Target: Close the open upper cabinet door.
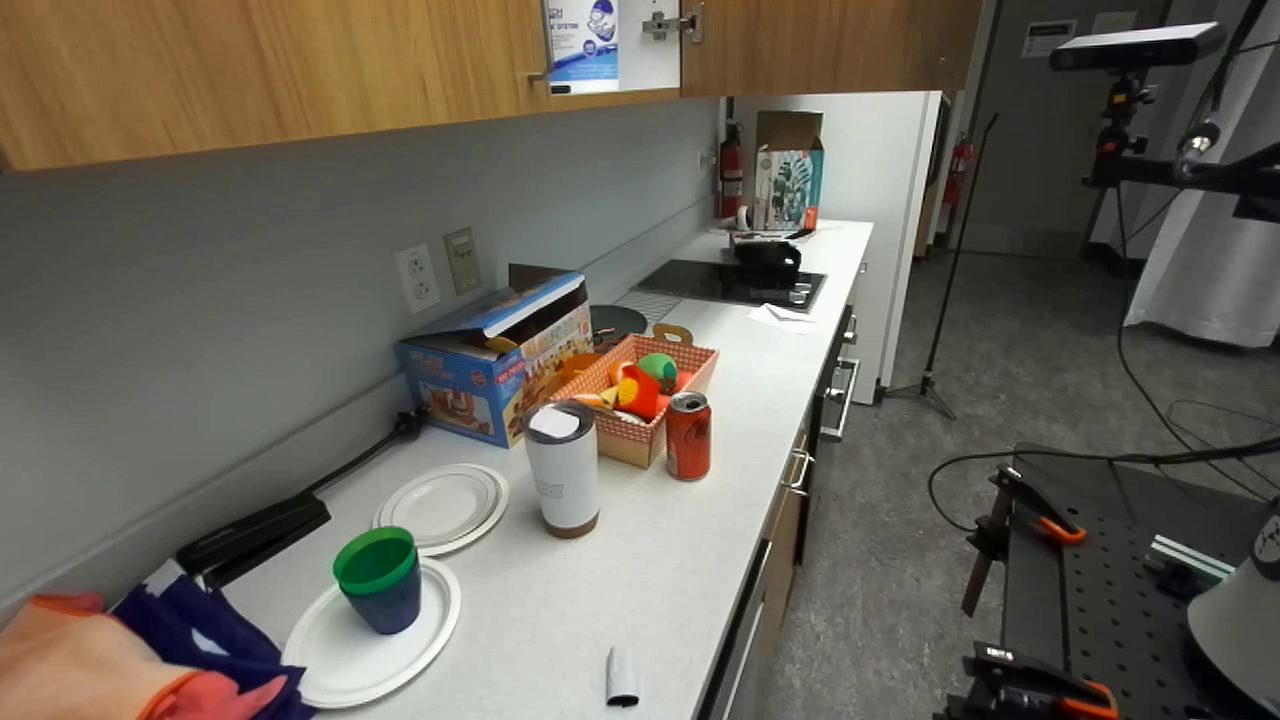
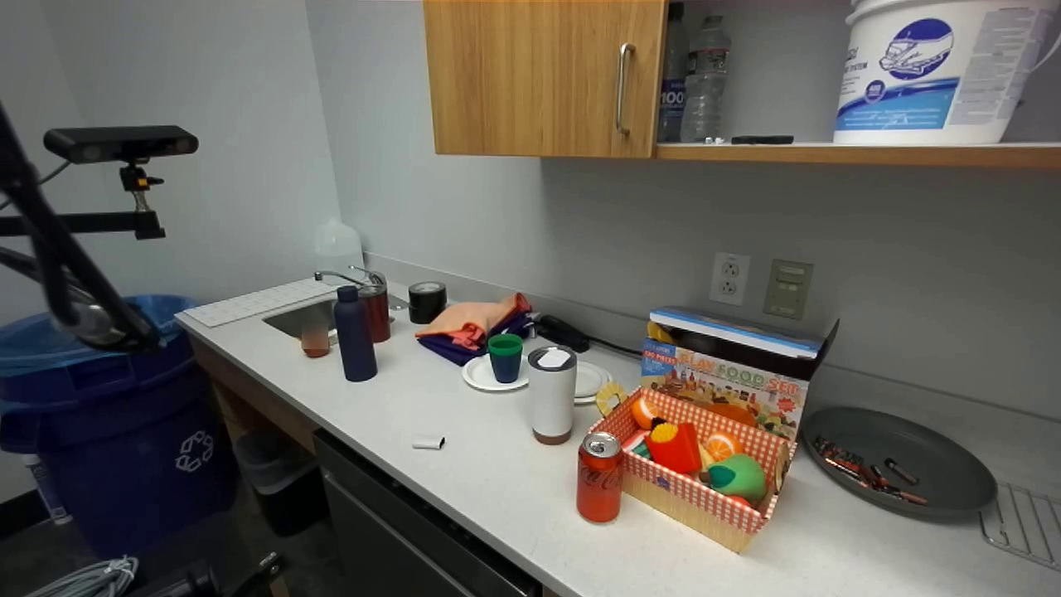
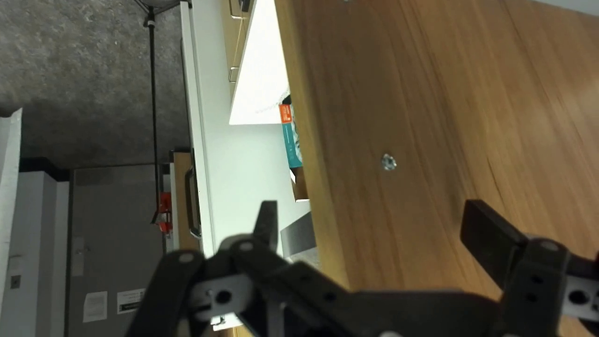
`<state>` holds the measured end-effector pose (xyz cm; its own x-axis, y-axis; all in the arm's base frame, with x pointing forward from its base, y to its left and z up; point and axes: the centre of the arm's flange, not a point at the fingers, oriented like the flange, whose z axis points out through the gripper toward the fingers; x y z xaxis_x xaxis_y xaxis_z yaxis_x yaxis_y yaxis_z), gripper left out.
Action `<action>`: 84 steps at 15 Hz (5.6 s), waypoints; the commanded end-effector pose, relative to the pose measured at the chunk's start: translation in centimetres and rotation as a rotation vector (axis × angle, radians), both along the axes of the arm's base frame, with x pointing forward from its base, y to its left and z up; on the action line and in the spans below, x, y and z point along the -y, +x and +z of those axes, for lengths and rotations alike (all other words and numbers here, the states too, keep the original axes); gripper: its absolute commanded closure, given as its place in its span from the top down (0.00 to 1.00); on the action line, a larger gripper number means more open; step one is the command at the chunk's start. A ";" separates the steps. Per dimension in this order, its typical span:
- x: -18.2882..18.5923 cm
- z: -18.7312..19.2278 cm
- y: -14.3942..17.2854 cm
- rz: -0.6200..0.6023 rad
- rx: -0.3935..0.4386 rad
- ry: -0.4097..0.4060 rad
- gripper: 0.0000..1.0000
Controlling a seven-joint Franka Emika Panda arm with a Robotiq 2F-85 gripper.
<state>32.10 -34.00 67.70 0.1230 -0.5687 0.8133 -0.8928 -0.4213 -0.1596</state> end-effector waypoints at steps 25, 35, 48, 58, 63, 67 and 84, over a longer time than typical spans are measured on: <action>-6.1 3.9 1.2 0.597 -0.019 0.133 1.00; -13.7 6.4 3.4 0.839 -0.062 0.146 1.00; -20.8 10.0 12.5 1.016 -0.045 0.114 1.00; -24.4 12.2 17.2 1.159 0.014 0.129 1.00; -27.2 14.1 17.8 1.247 0.069 0.136 1.00; -28.8 15.1 17.6 1.279 0.104 0.124 1.00; -26.6 10.7 7.9 1.168 -0.110 0.081 1.00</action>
<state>44.14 -7.78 79.85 0.6321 -0.1107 0.7669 0.0274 -0.9859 -0.1649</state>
